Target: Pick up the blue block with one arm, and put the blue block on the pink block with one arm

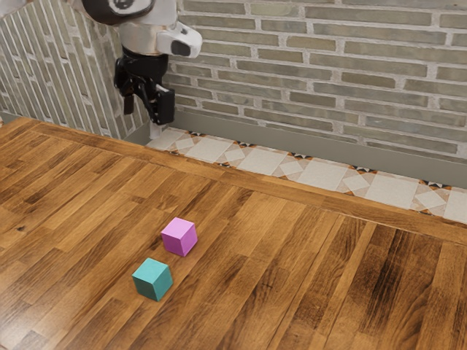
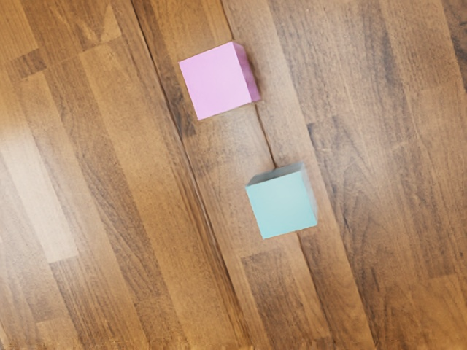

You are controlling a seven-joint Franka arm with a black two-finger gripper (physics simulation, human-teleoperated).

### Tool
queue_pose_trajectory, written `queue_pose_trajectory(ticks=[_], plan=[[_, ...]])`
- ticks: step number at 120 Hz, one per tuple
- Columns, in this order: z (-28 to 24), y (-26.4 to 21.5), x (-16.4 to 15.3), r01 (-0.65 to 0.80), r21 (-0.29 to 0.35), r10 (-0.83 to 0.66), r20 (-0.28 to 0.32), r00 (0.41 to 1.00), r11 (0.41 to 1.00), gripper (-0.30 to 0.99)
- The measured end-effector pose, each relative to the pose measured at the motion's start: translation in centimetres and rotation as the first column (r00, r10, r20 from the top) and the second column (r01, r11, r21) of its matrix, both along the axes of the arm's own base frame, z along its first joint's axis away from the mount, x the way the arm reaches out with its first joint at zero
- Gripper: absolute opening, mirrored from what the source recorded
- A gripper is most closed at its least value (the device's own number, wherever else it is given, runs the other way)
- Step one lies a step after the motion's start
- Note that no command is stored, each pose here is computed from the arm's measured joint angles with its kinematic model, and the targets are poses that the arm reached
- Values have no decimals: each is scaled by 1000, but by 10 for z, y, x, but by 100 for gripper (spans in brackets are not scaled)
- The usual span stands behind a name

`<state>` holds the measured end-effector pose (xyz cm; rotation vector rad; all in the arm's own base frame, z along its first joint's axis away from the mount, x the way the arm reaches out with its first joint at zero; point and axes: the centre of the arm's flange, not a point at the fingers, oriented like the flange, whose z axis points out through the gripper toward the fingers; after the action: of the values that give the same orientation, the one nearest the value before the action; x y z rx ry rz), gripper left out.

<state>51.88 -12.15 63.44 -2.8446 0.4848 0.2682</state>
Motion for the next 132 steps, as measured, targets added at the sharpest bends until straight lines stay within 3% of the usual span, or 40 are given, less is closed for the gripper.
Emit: queue_pose_trajectory(ticks=[14, 20, 25, 40, 47, 69, 98, 114, 132], plan=[[-121, -68, -20, 138, -20, -140, -109, 984, 990, 69], [-162, -89, -22, 176, -44, -180, -126, 976, 983, 69], [-180, -75, -11, 145, -64, -151, -115, 982, 987, 69], [-197, 106, 35, -199, -106, 194, -54, 979, 974, 69], [-199, 145, 39, -270, -120, 268, -30, 963, 955, 69], [-210, 101, 48, -204, -145, 207, 5, 978, 968, 69], [-277, 120, 16, -286, -166, 279, -64, 958, 944, 69], [-289, 109, -9, -279, -174, 276, -44, 960, 944, 69], [-303, 97, -18, -255, -193, 260, 2, 966, 948, 69]])
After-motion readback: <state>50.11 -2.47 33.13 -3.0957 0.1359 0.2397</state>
